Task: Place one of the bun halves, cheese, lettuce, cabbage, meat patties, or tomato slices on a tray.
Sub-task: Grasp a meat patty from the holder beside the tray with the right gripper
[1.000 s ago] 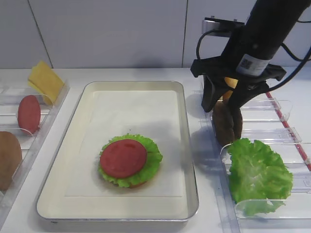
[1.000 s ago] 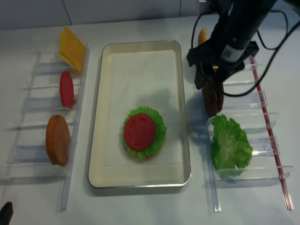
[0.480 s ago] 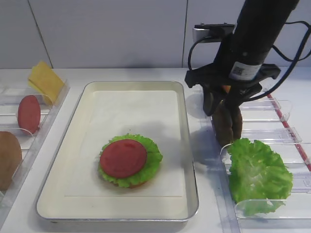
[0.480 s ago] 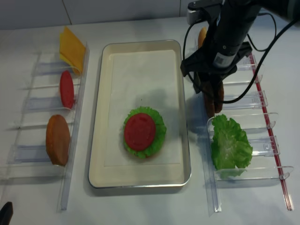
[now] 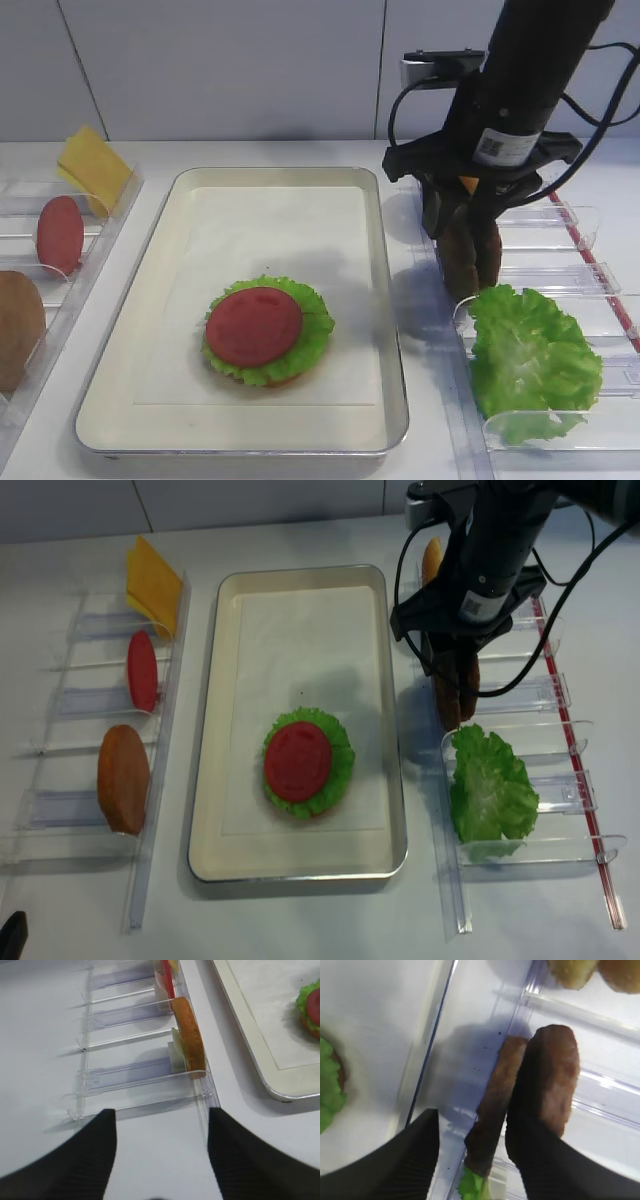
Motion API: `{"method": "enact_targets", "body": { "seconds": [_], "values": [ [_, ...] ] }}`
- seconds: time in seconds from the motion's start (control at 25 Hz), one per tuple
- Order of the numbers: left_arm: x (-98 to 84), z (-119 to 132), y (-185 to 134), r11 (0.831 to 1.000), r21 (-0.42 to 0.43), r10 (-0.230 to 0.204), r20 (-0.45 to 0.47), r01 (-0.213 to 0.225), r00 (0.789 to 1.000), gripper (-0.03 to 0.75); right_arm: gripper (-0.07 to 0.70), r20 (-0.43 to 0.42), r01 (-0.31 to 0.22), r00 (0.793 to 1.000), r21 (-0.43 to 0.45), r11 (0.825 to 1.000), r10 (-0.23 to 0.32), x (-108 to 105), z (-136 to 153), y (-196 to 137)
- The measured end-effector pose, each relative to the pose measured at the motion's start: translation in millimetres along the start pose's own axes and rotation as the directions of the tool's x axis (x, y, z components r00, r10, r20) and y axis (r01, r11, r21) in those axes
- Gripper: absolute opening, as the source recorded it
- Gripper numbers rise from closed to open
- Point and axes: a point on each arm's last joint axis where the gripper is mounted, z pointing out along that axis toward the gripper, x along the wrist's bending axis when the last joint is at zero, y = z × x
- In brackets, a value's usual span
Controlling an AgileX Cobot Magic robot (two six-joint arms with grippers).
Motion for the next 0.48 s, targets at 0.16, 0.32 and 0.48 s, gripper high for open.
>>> {"method": "enact_targets", "body": {
  "seconds": [0.16, 0.32, 0.48],
  "values": [
    [0.0, 0, 0, 1.0, 0.0, 0.0, 0.0, 0.0, 1.0, 0.396, 0.379, -0.001, -0.005, 1.0, 0.026, 1.0, 0.005, -1, 8, 2],
    [0.0, 0, 0, 1.0, 0.0, 0.0, 0.0, 0.0, 1.0, 0.396, 0.363, 0.002, -0.01, 1.0, 0.059, 0.998, 0.01, -2, 19, 3],
    [0.0, 0, 0, 1.0, 0.0, 0.0, 0.0, 0.0, 1.0, 0.396, 0.28, 0.002, -0.01, 1.0, 0.06, 0.998, 0.01, -2, 19, 3]
  ]
}}
